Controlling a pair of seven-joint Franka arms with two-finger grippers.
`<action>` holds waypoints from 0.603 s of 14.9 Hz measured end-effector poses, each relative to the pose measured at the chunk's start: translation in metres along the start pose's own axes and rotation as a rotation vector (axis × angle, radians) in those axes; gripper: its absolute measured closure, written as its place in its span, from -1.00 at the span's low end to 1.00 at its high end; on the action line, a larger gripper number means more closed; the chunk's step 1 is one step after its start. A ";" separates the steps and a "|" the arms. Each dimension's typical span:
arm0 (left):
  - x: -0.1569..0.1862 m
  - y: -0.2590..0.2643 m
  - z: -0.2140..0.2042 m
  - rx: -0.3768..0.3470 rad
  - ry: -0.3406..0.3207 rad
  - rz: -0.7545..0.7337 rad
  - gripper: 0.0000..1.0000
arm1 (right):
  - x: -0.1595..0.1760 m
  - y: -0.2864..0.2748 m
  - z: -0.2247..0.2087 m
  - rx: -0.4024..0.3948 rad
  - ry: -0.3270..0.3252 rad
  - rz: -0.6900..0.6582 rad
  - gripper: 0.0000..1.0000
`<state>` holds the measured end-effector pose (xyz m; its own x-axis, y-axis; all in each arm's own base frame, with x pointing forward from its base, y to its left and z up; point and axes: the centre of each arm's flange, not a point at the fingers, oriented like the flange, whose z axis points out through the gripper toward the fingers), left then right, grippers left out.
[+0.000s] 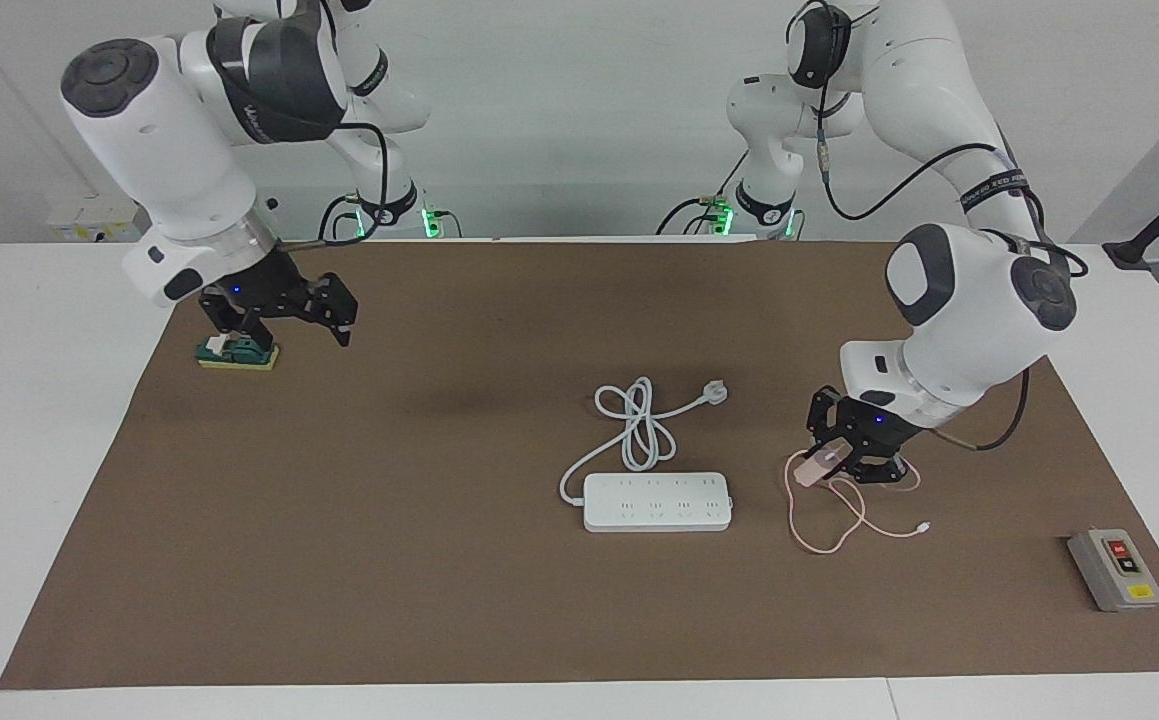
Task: Plug charger into power strip
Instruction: 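Carry the charger to the strip socket while the right gripper withdraws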
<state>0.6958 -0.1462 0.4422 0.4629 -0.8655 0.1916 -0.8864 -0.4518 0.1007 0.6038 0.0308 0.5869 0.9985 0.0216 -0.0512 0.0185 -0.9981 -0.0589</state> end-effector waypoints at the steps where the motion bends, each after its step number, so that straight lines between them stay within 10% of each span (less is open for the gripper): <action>1: 0.006 0.004 0.004 0.013 -0.011 0.046 0.43 | -0.012 0.007 -0.007 -0.008 -0.018 -0.006 -1.00; 9: 0.053 0.053 0.064 0.121 -0.085 0.271 0.43 | -0.081 0.014 -0.008 -0.071 -0.017 -0.003 -1.00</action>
<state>0.6733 -0.2299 0.3950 0.2119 -0.9708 0.1125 -0.9737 -0.2196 -0.0605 0.5232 0.0144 0.5984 0.9973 0.0247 -0.0686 0.0256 -0.9996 0.0119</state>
